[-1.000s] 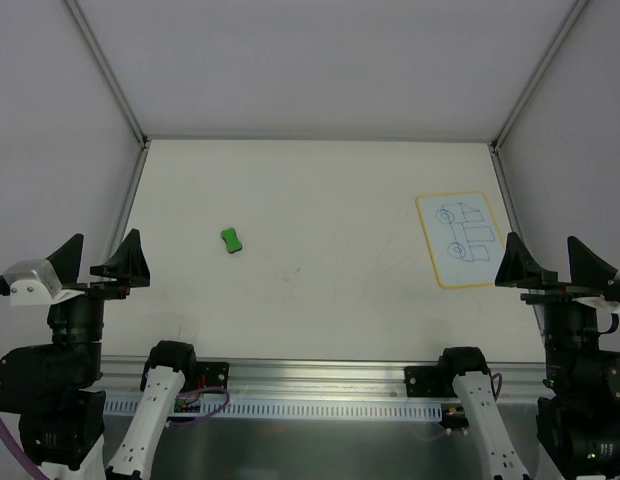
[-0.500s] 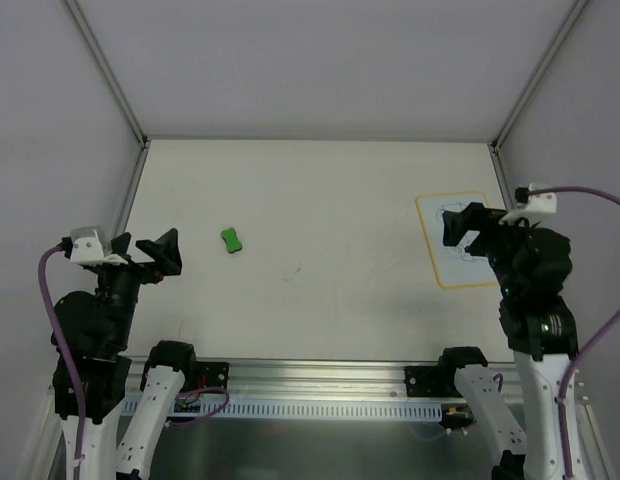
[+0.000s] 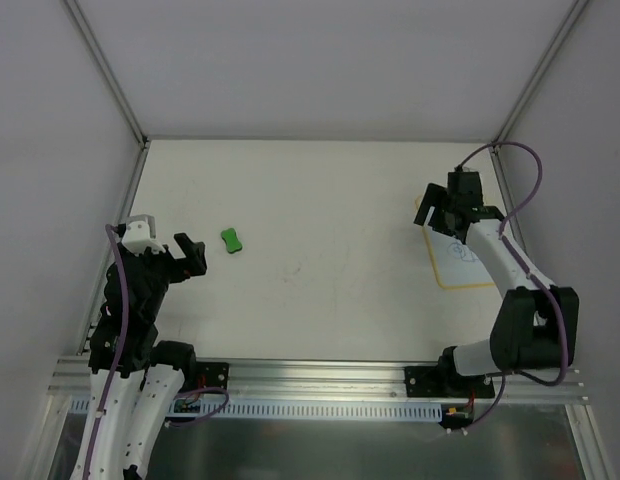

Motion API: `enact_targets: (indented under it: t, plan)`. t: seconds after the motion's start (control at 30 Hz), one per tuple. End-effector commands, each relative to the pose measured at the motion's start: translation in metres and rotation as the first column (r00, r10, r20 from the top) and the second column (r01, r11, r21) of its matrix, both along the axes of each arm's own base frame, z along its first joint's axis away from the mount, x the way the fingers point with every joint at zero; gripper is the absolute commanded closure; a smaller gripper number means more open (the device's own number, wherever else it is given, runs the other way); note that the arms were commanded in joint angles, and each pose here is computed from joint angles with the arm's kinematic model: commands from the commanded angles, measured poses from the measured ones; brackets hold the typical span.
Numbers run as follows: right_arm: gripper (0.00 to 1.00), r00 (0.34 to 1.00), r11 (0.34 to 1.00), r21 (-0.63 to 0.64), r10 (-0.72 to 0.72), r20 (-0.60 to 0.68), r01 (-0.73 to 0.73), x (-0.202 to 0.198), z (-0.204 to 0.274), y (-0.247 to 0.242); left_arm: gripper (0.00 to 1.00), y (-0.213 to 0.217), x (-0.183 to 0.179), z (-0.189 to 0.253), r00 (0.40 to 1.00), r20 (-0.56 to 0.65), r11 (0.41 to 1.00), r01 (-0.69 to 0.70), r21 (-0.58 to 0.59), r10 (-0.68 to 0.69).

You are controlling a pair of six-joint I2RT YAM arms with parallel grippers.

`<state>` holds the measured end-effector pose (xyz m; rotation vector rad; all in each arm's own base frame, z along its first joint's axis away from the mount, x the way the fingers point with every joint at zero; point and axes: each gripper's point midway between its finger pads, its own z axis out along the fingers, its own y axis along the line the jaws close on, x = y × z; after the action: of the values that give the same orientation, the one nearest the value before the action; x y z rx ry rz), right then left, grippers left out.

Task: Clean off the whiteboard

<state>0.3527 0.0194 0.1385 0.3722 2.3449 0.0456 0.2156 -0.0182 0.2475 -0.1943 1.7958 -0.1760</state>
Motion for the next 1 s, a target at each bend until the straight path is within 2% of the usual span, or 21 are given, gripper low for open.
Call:
enact_targets:
  t: [0.0, 0.1, 0.33, 0.63, 0.77, 0.83, 0.97]
  plan:
    - [0.13, 0.995, 0.994, 0.014, -0.104, 0.003, 0.104, 0.034, -0.011, -0.005, 0.01, -0.006, 0.01, 0.006, 0.999, 0.043, 0.999, 0.016, -0.028, -0.015]
    - [0.18, 0.989, 0.991, 0.034, -0.126, -0.081, 0.13, 0.047, -0.042, -0.002, 0.01, -0.006, 0.011, 0.004, 0.999, 0.034, 1.0, 0.02, -0.023, -0.019]
    - [0.31, 0.974, 0.985, 0.072, -0.144, -0.174, 0.158, 0.058, -0.079, 0.006, 0.01, -0.007, 0.01, 0.002, 0.999, 0.036, 0.999, 0.026, -0.023, -0.025]
    - [0.33, 0.948, 0.97, 0.138, -0.155, -0.28, 0.199, 0.049, -0.114, 0.02, 0.02, -0.007, 0.01, 0.002, 0.999, 0.036, 1.0, 0.023, -0.021, -0.023]
    - [0.33, 0.937, 0.964, 0.188, -0.118, -0.328, 0.187, 0.041, -0.123, 0.035, 0.02, -0.006, 0.009, 0.002, 0.999, 0.039, 1.0, 0.022, -0.019, -0.021]
    - [0.41, 0.939, 0.973, 0.172, -0.091, -0.332, 0.156, 0.036, -0.119, 0.046, 0.02, -0.006, 0.009, 0.003, 0.999, 0.041, 1.0, 0.022, -0.019, -0.021]
    - [0.47, 0.934, 0.978, 0.192, -0.003, -0.358, 0.077, 0.021, -0.116, 0.084, 0.02, -0.005, 0.009, 0.003, 0.999, 0.042, 1.0, 0.014, -0.02, -0.014]
